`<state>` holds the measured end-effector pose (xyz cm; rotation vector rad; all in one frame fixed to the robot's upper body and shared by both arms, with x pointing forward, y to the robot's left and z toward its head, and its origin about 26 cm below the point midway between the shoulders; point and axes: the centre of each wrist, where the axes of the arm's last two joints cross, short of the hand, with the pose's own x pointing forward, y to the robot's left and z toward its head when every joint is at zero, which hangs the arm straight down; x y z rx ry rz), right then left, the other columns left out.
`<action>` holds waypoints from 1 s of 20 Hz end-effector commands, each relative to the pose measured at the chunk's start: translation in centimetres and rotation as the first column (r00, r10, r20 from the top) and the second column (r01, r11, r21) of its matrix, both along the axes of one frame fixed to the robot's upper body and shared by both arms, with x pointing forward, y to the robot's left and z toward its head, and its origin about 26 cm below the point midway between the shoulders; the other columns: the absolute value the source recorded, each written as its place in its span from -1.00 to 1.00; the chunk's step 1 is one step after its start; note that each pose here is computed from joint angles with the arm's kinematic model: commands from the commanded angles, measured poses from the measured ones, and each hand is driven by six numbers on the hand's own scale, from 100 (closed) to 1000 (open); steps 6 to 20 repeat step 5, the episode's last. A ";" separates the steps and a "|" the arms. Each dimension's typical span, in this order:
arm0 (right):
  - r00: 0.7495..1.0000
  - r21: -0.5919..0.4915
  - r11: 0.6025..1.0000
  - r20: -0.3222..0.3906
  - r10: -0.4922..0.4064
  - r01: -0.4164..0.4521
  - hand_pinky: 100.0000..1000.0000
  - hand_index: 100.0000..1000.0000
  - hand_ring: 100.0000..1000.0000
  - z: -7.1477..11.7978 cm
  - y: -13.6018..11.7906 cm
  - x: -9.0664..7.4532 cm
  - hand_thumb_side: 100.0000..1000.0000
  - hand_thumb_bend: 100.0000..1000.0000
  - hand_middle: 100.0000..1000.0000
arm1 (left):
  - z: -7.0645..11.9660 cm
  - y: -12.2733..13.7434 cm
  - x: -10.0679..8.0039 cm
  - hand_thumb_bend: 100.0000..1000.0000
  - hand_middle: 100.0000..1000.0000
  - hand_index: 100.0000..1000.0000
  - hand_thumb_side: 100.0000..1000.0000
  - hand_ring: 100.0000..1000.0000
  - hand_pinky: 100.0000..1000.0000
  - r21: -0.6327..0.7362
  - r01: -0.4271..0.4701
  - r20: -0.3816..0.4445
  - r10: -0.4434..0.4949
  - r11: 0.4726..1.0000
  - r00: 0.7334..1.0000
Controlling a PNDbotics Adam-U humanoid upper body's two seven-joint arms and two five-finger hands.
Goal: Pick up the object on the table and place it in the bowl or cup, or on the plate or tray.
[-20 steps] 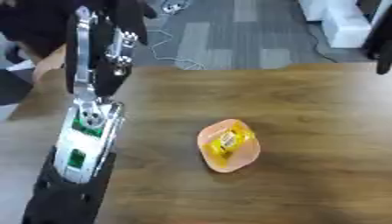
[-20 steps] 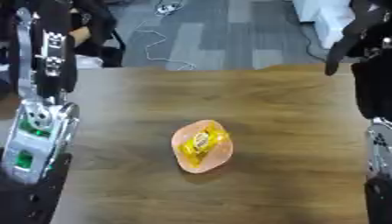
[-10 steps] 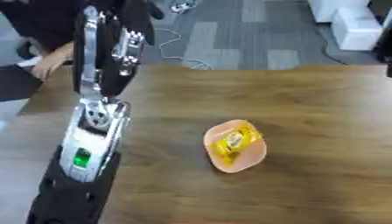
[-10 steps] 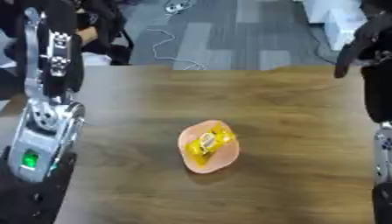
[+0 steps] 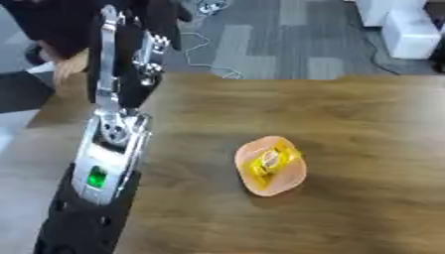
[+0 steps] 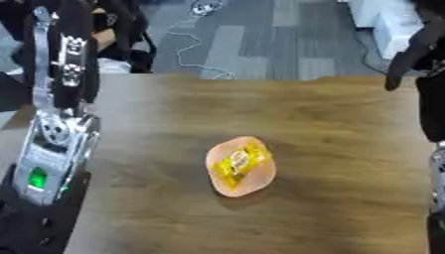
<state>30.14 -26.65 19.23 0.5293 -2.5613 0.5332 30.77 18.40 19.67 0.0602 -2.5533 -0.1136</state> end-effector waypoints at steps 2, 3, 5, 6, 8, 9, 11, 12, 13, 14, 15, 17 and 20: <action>0.999 -0.014 1.000 0.044 0.007 -0.007 -0.51 1.00 -0.21 1.1 0.0 -0.2 1.00 -0.86 0.08 | 0.7 0.4 -0.2 -0.41 0.03 0.33 0.35 -0.20 -0.80 0.021 -0.012 0.031 0.011 1.000 0.999; 0.999 -0.012 1.000 0.046 0.007 -0.007 -0.51 1.00 -0.21 1.1 0.0 -0.2 1.00 -0.88 0.07 | 0.7 0.4 -0.2 -0.42 0.02 0.32 0.35 -0.21 -0.80 0.023 -0.011 0.030 0.011 1.000 0.999; 0.999 -0.011 1.000 0.049 0.008 -0.008 -0.51 1.00 -0.22 1.1 0.0 -0.2 1.00 -0.86 0.07 | 0.7 0.3 -0.2 -0.40 0.00 0.32 0.33 -0.22 -0.80 0.027 -0.007 0.034 0.007 1.000 0.999; 0.999 -0.011 1.000 0.049 0.008 -0.008 -0.51 1.00 -0.22 1.1 0.0 -0.2 1.00 -0.86 0.07 | 0.7 0.3 -0.2 -0.40 0.00 0.32 0.33 -0.22 -0.80 0.027 -0.007 0.034 0.007 1.000 0.999; 0.999 -0.011 1.000 0.049 0.008 -0.008 -0.51 1.00 -0.22 1.1 0.0 -0.2 1.00 -0.86 0.07 | 0.7 0.3 -0.2 -0.40 0.00 0.32 0.33 -0.22 -0.80 0.027 -0.007 0.034 0.007 1.000 0.999; 0.999 -0.011 1.000 0.049 0.008 -0.008 -0.51 1.00 -0.22 1.1 0.0 -0.2 1.00 -0.86 0.07 | 0.7 0.3 -0.2 -0.40 0.00 0.32 0.33 -0.22 -0.80 0.027 -0.007 0.034 0.007 1.000 0.999; 0.999 -0.011 1.000 0.049 0.008 -0.008 -0.51 1.00 -0.22 1.1 0.0 -0.2 1.00 -0.86 0.07 | 0.7 0.3 -0.2 -0.40 0.00 0.32 0.33 -0.22 -0.80 0.027 -0.007 0.034 0.007 1.000 0.999; 0.999 -0.011 1.000 0.049 0.008 -0.008 -0.51 1.00 -0.22 1.1 0.0 -0.2 1.00 -0.86 0.07 | 0.7 0.3 -0.2 -0.40 0.00 0.32 0.33 -0.22 -0.80 0.027 -0.007 0.034 0.007 1.000 0.999; 0.999 -0.011 1.000 0.049 0.008 -0.008 -0.51 1.00 -0.22 1.1 0.0 -0.2 1.00 -0.86 0.07 | 0.7 0.3 -0.2 -0.40 0.00 0.32 0.33 -0.22 -0.80 0.027 -0.007 0.034 0.007 1.000 0.999; 0.999 -0.011 1.000 0.049 0.008 -0.008 -0.51 1.00 -0.22 1.1 0.0 -0.2 1.00 -0.86 0.07 | 0.7 0.3 -0.2 -0.40 0.00 0.32 0.33 -0.22 -0.80 0.027 -0.007 0.034 0.007 1.000 0.999; 0.999 -0.011 1.000 0.049 0.008 -0.008 -0.51 1.00 -0.22 1.1 0.0 -0.2 1.00 -0.86 0.07 | 0.7 0.3 -0.2 -0.40 0.00 0.32 0.33 -0.22 -0.80 0.027 -0.007 0.034 0.007 1.000 0.999; 0.999 -0.011 1.000 0.049 0.008 -0.008 -0.51 1.00 -0.22 1.1 0.0 -0.2 1.00 -0.86 0.07 | 0.7 0.3 -0.2 -0.40 0.00 0.32 0.33 -0.22 -0.80 0.027 -0.007 0.034 0.007 1.000 0.999; 0.999 -0.011 1.000 0.049 0.008 -0.008 -0.51 1.00 -0.22 1.1 0.0 -0.2 1.00 -0.86 0.07 | 0.7 0.3 -0.2 -0.40 0.00 0.32 0.33 -0.22 -0.80 0.027 -0.007 0.034 0.007 1.000 0.999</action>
